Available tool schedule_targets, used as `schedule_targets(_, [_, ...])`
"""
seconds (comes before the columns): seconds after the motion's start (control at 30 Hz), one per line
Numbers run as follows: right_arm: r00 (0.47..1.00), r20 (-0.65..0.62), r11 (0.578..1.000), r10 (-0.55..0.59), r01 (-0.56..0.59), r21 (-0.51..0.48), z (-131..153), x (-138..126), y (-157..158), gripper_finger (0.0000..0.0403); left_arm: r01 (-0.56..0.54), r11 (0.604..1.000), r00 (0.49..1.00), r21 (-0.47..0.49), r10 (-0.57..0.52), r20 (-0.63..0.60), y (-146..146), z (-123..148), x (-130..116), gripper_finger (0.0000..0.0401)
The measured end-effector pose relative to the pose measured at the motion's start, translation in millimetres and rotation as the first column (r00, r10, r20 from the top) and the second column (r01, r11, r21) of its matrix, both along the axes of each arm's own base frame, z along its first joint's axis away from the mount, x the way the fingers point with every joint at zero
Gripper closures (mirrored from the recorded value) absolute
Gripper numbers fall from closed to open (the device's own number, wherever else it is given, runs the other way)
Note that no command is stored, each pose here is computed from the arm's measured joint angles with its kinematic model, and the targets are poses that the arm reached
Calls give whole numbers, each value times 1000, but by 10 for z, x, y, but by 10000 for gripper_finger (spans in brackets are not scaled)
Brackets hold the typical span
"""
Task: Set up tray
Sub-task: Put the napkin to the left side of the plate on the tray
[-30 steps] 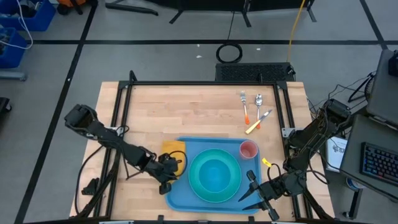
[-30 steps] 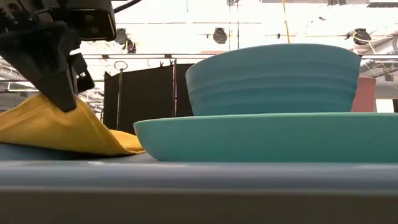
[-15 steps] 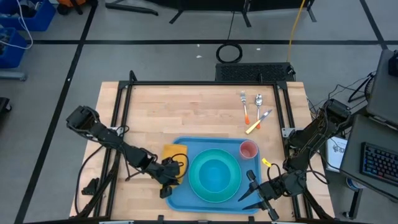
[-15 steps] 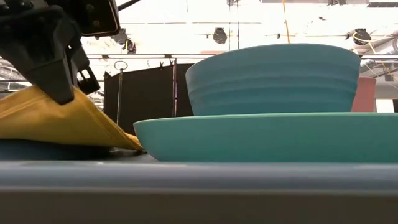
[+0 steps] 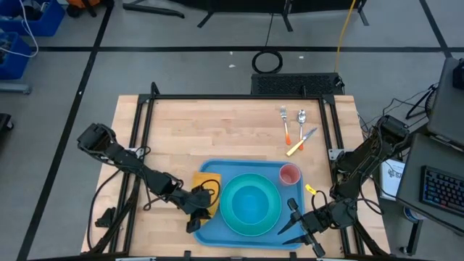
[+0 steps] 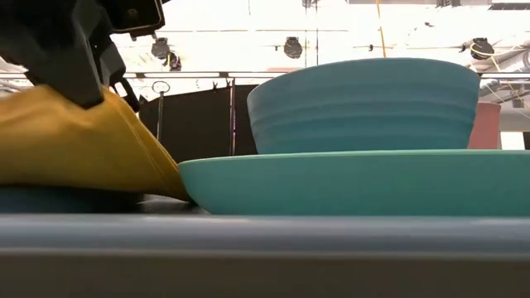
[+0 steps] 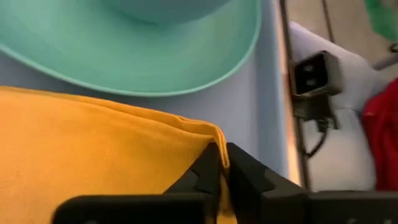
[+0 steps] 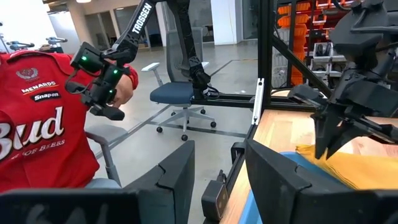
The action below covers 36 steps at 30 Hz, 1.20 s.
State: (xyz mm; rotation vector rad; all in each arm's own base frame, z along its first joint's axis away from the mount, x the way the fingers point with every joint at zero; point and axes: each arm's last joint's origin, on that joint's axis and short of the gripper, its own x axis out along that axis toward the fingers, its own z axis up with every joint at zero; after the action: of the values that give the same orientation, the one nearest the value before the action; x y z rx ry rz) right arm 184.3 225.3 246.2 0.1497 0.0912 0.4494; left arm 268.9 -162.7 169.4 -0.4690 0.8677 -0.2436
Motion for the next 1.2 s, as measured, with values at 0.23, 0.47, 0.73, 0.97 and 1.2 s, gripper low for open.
schedule_targets(0.23, [1000, 0, 1000, 0, 0, 0, 0, 0, 0, 269, 8, 999, 999, -33, -7, 34, -18, 34, 23, 312])
schedule_targets(0.47, [1000, 0, 1000, 0, 0, 0, 0, 0, 0, 269, -3, 1000, 1000, -30, 3, 10, 2, 18, 20, 288])
schedule_targets(0.73, [1000, -1, 1000, 0, 0, 2, 0, 0, 0, 269, -35, 986, 999, 162, 34, 4, 73, -51, -20, 317])
schedule_targets(0.97, [1000, 0, 1000, -1, 1, -1, 0, 3, -2, 269, 23, 972, 1000, 233, -19, -17, 45, -82, -77, 394])
schedule_targets(1.2, [1000, 0, 1000, -1, 1, -1, -1, 3, -3, 269, -14, 963, 1000, 269, 21, -21, 116, -94, -56, 397])
